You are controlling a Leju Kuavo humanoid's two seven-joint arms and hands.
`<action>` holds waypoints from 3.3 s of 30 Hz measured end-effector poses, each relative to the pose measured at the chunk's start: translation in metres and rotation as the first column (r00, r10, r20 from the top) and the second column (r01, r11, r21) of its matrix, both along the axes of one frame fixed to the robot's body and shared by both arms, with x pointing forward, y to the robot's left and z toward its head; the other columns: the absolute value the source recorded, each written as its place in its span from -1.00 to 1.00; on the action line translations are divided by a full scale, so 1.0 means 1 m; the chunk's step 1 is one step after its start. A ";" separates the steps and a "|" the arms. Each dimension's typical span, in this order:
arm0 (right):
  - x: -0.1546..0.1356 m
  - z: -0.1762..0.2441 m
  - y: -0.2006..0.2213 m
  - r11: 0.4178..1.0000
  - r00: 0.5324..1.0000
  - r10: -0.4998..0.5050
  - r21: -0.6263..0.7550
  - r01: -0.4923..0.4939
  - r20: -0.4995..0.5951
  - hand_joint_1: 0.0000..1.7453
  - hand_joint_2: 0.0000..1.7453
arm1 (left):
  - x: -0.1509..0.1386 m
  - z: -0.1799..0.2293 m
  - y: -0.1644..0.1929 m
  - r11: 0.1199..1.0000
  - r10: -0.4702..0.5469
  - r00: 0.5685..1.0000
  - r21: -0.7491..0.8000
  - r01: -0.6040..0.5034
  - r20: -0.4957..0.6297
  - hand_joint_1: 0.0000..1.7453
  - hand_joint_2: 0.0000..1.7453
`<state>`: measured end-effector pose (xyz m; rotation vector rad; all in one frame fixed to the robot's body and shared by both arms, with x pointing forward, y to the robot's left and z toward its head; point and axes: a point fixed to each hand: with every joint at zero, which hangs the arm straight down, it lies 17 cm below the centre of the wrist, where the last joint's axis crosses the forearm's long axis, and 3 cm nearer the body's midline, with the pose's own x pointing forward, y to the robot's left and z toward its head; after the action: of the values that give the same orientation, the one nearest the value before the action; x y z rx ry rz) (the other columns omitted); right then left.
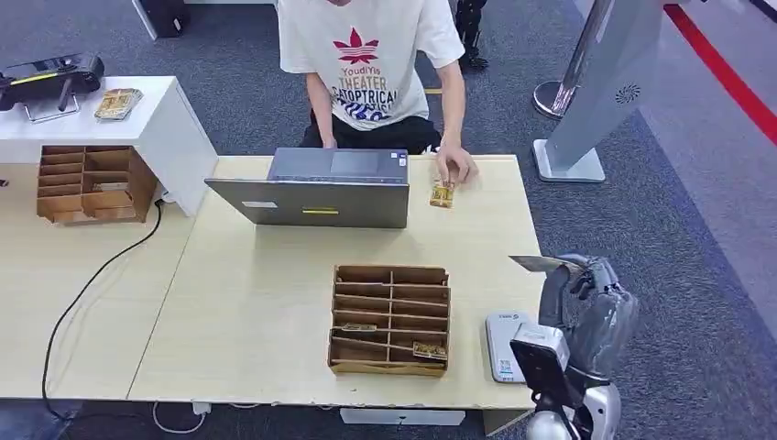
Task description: Pass the card to the sensor for recognition and then transmit it.
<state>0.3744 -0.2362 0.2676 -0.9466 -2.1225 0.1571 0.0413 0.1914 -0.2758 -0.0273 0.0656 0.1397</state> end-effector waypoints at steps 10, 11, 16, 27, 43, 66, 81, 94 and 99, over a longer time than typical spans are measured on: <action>0.016 0.035 0.044 0.992 0.990 0.125 0.010 -0.126 0.069 1.00 1.00 | 0.002 0.000 -0.002 0.999 -0.030 1.000 -0.012 0.030 0.009 -1.00 -1.00; 0.020 0.039 0.052 0.989 0.987 0.148 0.005 -0.149 0.068 1.00 1.00 | 0.002 0.001 -0.002 0.999 -0.034 0.999 -0.014 0.035 0.011 -1.00 -1.00; 0.045 0.054 0.096 0.964 0.962 0.267 -0.007 -0.267 0.053 1.00 1.00 | 0.004 0.001 -0.003 0.997 -0.068 0.998 -0.018 0.069 0.018 -1.00 -1.00; 0.065 0.067 0.140 0.940 0.939 0.341 -0.038 -0.339 0.041 1.00 1.00 | 0.006 0.001 -0.002 0.993 -0.112 0.993 -0.020 0.112 0.030 -1.00 -1.00; 0.090 0.079 0.164 0.940 0.944 0.331 -0.099 -0.327 0.020 1.00 1.00 | 0.006 0.001 -0.003 0.984 -0.174 0.984 -0.024 0.175 0.038 -1.00 -1.00; 0.118 0.045 0.175 0.930 0.977 0.210 -0.300 -0.212 -0.041 -1.00 1.00 | 0.005 0.002 -0.003 0.974 -0.224 0.974 -0.022 0.225 0.034 -1.00 -1.00; 0.098 0.038 0.167 0.937 0.937 0.344 -0.047 -0.346 -0.057 -1.00 1.00 | 0.006 0.002 -0.004 0.984 -0.174 0.984 -0.024 0.175 0.031 -1.00 -1.00; 0.044 0.021 0.130 0.842 0.870 0.492 0.268 -0.467 -0.031 -1.00 1.00 | 0.004 0.001 -0.003 0.998 -0.050 0.999 -0.026 0.051 0.015 -1.00 -1.00; 0.031 -0.001 0.120 0.814 0.839 0.539 0.306 -0.494 -0.080 -1.00 1.00 | 0.003 0.001 -0.003 1.000 -0.008 1.000 -0.025 0.008 0.009 -1.00 -1.00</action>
<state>0.4053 -0.1160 0.2666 -0.1637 -2.1295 0.1987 0.0443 0.1886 -0.2749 -0.0529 0.0589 0.1307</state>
